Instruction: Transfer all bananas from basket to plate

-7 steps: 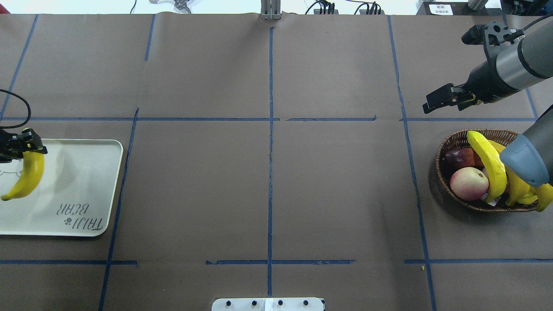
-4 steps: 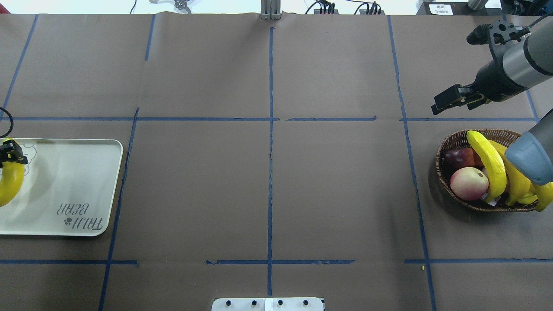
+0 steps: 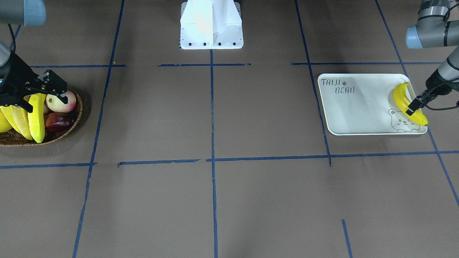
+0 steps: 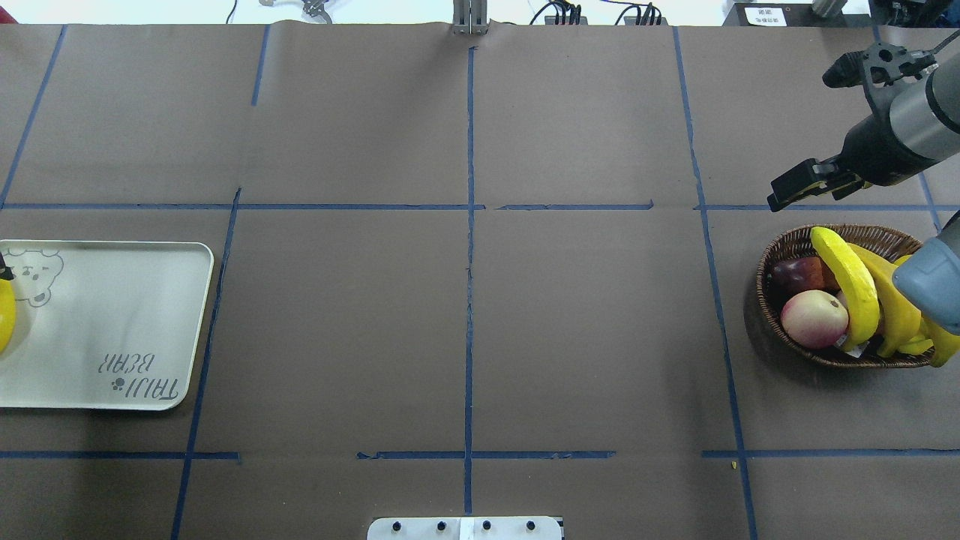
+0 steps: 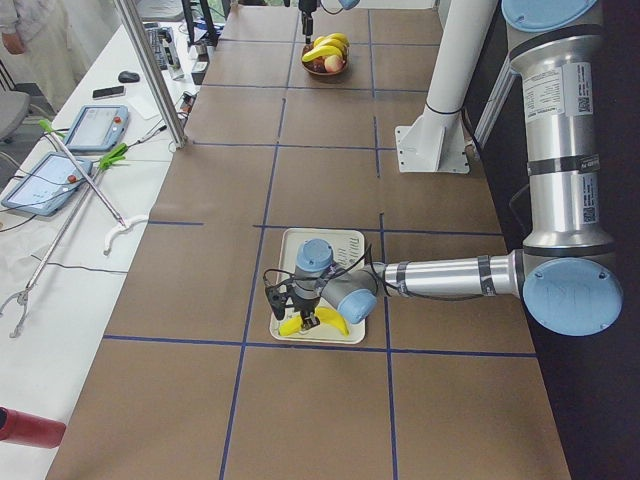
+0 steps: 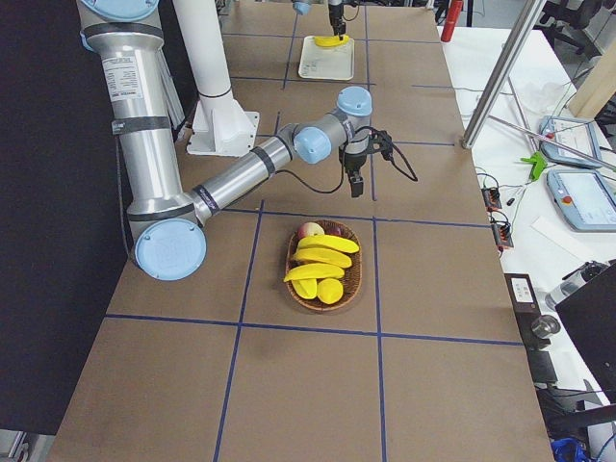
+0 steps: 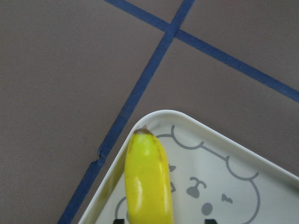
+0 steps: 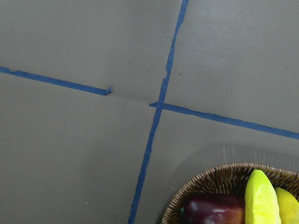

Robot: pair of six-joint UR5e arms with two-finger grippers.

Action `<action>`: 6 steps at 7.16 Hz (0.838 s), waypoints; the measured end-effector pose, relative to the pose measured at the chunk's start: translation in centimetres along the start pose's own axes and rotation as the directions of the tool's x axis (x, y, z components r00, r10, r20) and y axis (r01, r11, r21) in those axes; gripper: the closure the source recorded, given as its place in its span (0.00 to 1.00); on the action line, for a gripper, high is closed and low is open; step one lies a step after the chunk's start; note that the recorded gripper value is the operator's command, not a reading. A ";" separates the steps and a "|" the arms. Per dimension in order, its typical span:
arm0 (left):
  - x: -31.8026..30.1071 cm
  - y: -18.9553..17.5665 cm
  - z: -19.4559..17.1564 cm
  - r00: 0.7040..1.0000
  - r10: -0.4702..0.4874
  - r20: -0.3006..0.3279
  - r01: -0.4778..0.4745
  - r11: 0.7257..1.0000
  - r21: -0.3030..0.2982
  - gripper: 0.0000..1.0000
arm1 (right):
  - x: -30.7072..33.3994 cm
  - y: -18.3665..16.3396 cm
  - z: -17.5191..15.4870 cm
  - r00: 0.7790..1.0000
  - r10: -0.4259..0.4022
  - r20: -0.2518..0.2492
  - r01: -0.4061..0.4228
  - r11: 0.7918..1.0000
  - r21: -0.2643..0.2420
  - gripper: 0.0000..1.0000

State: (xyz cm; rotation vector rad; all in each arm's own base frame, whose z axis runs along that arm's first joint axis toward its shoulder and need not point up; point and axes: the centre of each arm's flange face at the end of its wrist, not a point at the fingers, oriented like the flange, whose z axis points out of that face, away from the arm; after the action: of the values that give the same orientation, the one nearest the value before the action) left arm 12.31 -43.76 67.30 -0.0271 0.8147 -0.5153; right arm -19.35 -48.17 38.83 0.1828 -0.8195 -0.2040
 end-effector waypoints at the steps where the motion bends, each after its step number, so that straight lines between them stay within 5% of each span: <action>1: 0.3 -0.9 -2.2 0.998 0.031 -0.061 -0.033 0.999 -0.029 0.00 | 1.4 1.4 0.2 0.999 -0.035 -0.014 0.035 0.999 -0.011 0.01; 3: 3.7 -1.7 -6.7 0.978 0.092 -0.188 -0.102 0.994 -0.043 0.00 | 4.9 5.3 0.4 0.996 -0.047 -0.074 0.046 0.999 -0.022 0.03; 6: 5.9 -1.9 -8.1 0.965 0.125 -0.229 -0.135 0.990 -0.032 0.00 | 10.4 12.2 2.0 0.993 -0.043 -0.114 0.041 0.999 -0.022 0.03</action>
State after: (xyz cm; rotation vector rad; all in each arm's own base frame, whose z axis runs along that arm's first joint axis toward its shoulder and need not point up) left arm 9.17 -46.72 57.99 0.0425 1.0449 -0.3785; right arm -12.58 -39.19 50.45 0.1920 -0.7000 -0.2387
